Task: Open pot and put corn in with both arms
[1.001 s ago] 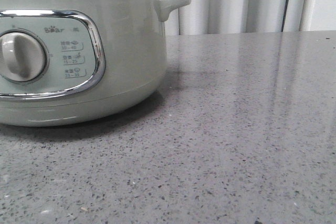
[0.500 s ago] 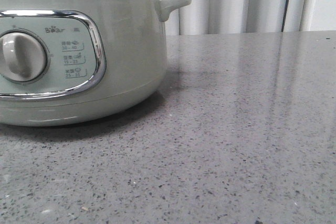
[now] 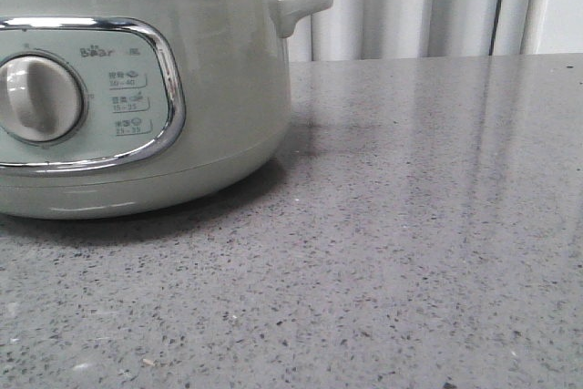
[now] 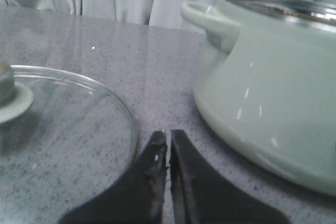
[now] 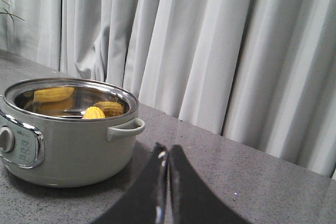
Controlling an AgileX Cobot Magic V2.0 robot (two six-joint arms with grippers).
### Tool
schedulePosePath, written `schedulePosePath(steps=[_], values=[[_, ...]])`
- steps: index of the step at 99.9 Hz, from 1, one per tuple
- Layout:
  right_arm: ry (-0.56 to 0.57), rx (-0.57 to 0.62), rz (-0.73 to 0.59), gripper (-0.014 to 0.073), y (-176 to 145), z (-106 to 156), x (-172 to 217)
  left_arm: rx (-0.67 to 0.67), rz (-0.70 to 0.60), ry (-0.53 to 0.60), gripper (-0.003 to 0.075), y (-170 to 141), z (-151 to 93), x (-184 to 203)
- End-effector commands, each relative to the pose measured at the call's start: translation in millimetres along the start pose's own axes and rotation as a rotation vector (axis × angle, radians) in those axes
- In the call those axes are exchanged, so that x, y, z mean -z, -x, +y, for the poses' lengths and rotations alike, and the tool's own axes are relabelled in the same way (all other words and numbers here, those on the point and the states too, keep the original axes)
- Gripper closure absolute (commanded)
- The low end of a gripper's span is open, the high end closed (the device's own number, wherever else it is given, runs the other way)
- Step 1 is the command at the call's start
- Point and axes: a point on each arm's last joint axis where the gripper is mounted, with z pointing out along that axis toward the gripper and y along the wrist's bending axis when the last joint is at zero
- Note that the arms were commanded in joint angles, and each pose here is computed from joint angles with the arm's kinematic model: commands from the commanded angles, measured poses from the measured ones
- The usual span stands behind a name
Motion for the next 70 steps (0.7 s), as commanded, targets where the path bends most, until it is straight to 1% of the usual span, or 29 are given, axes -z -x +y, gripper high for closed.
schedulePosePath(steps=[1, 4, 14, 28, 70], values=[[-0.011, 0.021, -0.099, 0.0639, 12, -2, 5, -0.036, -0.102, -0.018, 0.0741, 5, -1, 4], [-0.011, 0.021, -0.099, 0.0639, 12, -2, 5, -0.044, -0.104, -0.018, 0.0741, 3, 0, 6], [-0.010, 0.019, -0.099, 0.0639, 12, -2, 5, -0.046, -0.048, -0.008, 0.0741, -6, 1, 4], [-0.010, 0.019, -0.099, 0.0639, 12, -2, 5, -0.045, 0.101, 0.016, 0.0741, -19, 4, 4], [-0.010, 0.019, -0.099, 0.0639, 12, -2, 5, -0.036, 0.105, 0.016, 0.0741, -20, 4, 4]])
